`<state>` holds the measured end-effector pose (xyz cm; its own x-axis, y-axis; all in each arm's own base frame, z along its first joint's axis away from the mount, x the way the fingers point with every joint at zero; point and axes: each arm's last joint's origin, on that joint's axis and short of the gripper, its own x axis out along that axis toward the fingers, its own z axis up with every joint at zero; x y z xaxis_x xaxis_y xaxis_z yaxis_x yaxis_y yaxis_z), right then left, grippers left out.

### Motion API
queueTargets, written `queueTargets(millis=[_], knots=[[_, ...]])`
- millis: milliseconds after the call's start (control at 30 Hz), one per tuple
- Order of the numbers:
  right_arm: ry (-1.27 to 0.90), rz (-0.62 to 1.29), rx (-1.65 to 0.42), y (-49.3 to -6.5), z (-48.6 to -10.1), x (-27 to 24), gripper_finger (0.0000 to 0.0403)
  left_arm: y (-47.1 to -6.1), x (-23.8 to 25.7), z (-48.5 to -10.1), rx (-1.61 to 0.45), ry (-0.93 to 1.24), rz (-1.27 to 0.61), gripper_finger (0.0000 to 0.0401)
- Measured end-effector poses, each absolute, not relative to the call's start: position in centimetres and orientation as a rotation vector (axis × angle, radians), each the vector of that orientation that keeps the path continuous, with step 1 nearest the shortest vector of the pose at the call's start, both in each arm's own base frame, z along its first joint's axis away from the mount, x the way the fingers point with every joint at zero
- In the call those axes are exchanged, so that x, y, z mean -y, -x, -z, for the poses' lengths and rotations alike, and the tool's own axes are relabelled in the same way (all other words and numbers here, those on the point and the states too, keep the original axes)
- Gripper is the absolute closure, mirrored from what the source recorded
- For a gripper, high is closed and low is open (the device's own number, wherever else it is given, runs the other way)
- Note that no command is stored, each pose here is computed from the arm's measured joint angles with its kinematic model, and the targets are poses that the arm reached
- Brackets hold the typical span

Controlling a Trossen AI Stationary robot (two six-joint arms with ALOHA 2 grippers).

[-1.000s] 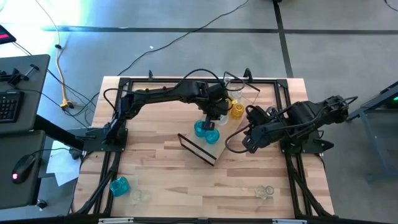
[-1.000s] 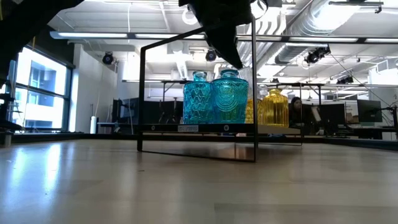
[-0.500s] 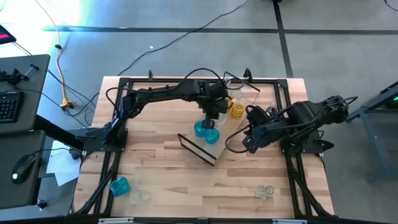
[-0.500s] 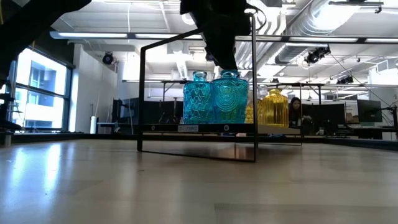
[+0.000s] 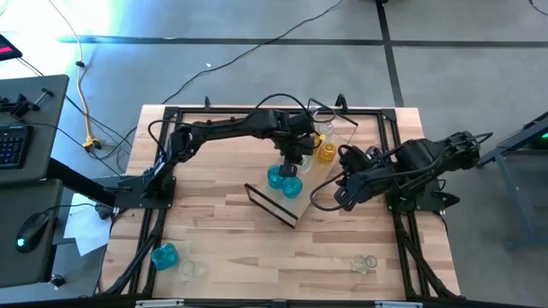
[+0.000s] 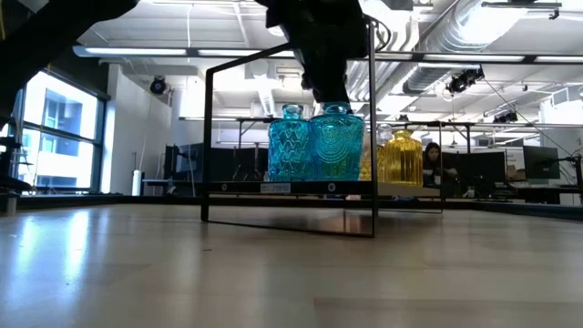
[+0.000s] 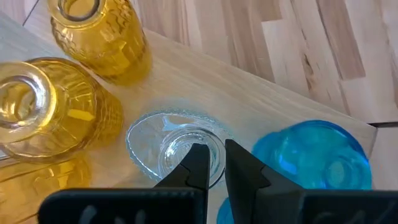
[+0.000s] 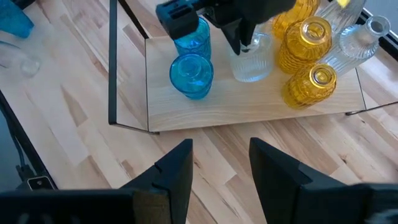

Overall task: Sort vases onto shelf
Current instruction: Put the top left transparent vase on the shelf and align with the other transparent vase

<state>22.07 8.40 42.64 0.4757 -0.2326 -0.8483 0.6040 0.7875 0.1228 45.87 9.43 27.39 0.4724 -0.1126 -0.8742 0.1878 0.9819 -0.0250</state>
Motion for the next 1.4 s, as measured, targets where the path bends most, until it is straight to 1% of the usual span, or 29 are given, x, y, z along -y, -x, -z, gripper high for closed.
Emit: queueTargets(millis=[233, 333, 500, 767, 900, 1400], knots=[[-0.434, 0.528, -0.947, -22.1, -42.6, -8.4, 0.0263, -46.3, -9.1, -26.0, -1.097, -0.049, 0.209, 0.0382], [-0.434, 0.528, -0.947, -22.1, -42.6, -8.4, 0.0263, -46.6, -8.8, -26.3, -1.062, -0.061, 0.210, 0.0382], [-0.434, 0.528, -0.947, -22.1, -42.6, -8.4, 0.0263, -46.5, -8.8, -26.3, -1.071, -0.034, 0.212, 0.0381], [-0.424, 0.523, -0.950, -22.1, -42.6, -8.4, 0.0263, -46.6, -8.8, -26.3, -1.062, -0.032, 0.217, 0.0347], [-0.424, 0.522, -0.950, -22.1, -42.6, -8.4, 0.0263, -46.6, -8.8, -26.4, -1.062, -0.032, 0.217, 0.0338], [-0.417, 0.519, -0.952, -22.1, -42.6, -8.4, 0.0263, -46.7, -8.9, -26.4, -1.041, -0.039, 0.214, 0.0334]])
